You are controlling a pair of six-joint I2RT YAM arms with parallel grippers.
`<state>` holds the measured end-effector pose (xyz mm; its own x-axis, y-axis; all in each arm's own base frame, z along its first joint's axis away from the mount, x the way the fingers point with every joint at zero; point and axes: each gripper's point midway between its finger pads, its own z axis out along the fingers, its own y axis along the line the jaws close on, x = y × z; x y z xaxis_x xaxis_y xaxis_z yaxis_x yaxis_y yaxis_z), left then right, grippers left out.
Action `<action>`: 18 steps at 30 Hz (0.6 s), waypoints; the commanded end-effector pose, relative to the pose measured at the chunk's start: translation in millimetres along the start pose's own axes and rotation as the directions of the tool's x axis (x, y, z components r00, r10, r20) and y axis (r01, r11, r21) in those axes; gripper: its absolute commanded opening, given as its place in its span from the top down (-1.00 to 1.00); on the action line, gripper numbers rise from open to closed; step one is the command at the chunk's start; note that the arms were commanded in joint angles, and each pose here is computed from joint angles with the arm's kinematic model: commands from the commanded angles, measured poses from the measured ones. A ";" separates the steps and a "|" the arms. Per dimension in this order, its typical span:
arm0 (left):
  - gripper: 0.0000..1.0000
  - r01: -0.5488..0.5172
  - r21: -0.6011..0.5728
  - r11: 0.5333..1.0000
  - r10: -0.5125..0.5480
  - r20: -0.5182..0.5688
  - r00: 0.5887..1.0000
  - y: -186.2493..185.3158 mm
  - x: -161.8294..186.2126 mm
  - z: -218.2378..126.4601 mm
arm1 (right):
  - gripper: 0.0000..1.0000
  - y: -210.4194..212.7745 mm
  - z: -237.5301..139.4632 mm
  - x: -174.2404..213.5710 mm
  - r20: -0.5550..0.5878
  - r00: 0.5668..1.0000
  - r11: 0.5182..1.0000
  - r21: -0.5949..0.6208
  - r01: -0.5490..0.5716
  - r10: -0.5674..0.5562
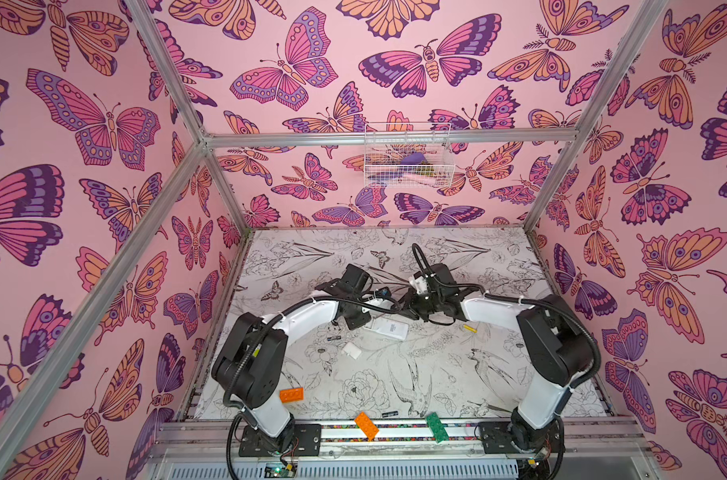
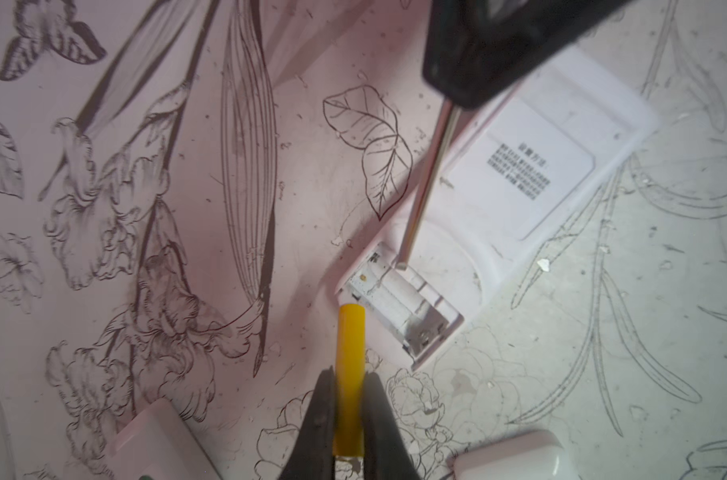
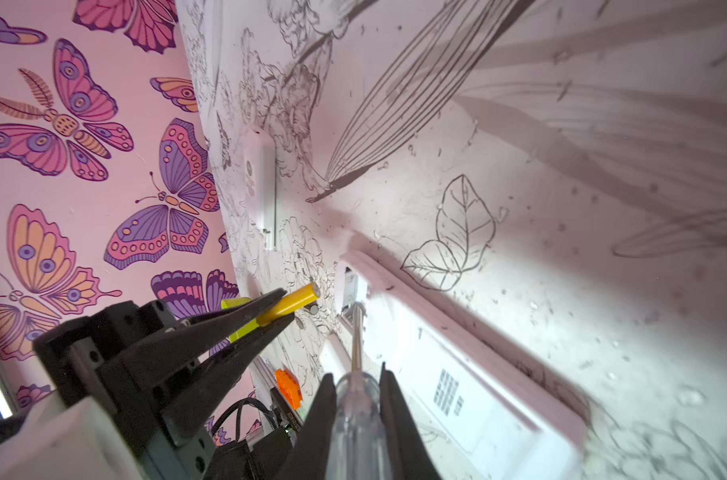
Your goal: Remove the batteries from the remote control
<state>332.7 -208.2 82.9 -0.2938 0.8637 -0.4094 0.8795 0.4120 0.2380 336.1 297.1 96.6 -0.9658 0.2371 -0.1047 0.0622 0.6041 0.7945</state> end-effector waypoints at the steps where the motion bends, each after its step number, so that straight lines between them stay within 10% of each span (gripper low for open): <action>1: 1.00 0.080 -0.015 0.997 -0.080 0.011 0.997 11.0 11.3 -12.0 | 1.00 0.3 -32.0 -14.9 0.094 0.995 0.998 0.045 0.038 -0.043; 8: 1.00 0.410 -0.003 0.912 -0.408 0.084 0.909 44.7 42.7 -12.5 | 1.00 -19.0 -96.4 -29.9 0.254 0.965 0.993 0.108 0.043 -0.069; 18: 1.00 0.488 0.003 0.873 -0.488 0.022 0.873 35.9 74.2 16.7 | 1.00 -61.3 -137.5 -55.7 0.394 0.919 0.994 0.101 -0.047 0.004</action>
<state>352.0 -134.8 59.1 -0.6492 0.5713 -0.5022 0.6435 0.7645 0.0378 344.3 151.1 126.8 -0.8138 0.5082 -0.2820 0.1612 0.6634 0.7307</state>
